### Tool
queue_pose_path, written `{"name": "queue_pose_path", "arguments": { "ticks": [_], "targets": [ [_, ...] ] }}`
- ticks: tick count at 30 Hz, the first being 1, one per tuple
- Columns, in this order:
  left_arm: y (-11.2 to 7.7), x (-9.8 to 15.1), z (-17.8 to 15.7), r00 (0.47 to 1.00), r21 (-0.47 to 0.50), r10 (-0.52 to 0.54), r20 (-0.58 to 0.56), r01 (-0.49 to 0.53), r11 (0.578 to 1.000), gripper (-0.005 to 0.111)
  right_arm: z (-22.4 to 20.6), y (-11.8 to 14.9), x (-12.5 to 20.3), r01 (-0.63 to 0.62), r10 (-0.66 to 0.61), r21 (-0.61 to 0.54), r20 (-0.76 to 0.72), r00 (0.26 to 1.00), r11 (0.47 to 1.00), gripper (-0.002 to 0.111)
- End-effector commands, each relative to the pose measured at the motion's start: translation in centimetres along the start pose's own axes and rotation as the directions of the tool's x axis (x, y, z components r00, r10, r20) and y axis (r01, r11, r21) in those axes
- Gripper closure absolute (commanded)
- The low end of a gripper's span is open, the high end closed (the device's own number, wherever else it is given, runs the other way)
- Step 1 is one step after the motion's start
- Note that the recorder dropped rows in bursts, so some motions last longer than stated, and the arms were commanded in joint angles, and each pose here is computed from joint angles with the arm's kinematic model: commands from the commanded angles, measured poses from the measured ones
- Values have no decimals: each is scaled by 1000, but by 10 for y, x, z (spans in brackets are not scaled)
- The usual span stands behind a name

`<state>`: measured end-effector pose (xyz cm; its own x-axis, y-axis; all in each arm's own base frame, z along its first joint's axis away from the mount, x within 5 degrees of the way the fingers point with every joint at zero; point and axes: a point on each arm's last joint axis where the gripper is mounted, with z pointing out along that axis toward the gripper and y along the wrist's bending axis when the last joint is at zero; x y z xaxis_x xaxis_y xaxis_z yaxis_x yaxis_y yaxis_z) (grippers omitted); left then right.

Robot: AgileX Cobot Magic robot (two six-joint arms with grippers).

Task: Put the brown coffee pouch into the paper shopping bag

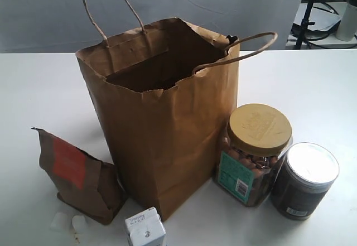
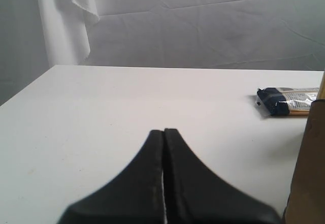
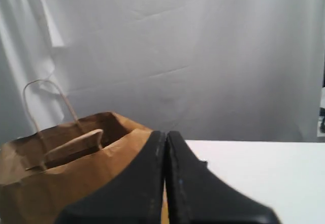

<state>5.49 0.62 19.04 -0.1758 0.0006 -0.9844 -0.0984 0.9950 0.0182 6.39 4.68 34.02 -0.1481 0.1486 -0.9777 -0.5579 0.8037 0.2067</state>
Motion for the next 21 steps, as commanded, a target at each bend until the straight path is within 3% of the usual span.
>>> {"name": "queue_pose_path", "arguments": {
  "ticks": [1, 7, 10, 11, 15, 17, 21],
  "targets": [
    [0, 1, 0, 1000, -4, 0, 4, 0, 1000, 107, 30, 15, -17, 16, -38, -134, -164, 986, 991, 108],
    [0, 1, 0, 1000, -4, 0, 4, 0, 1000, 107, 64, 33, -35, 61, -135, -221, -340, 931, 973, 108],
    [0, 1, 0, 1000, -4, 0, 4, 0, 1000, 107, 87, 74, -40, 84, -236, -387, -366, 900, 918, 108],
    [0, 1, 0, 1000, -4, 0, 4, 0, 1000, 107, 96, 101, -39, 107, -298, -476, -346, 890, 873, 108],
    [0, 1, 0, 1000, -4, 0, 4, 0, 1000, 107, 131, 178, -31, 101, -384, -619, -343, 857, 779, 108],
    [0, 1, 0, 1000, -4, 0, 4, 0, 1000, 107, 147, 208, -25, 94, -431, -656, -375, 820, 749, 108],
    [0, 1, 0, 1000, -4, 0, 4, 0, 1000, 107, 173, 246, -11, 70, -484, -669, -458, 746, 740, 108]
  ]
}}
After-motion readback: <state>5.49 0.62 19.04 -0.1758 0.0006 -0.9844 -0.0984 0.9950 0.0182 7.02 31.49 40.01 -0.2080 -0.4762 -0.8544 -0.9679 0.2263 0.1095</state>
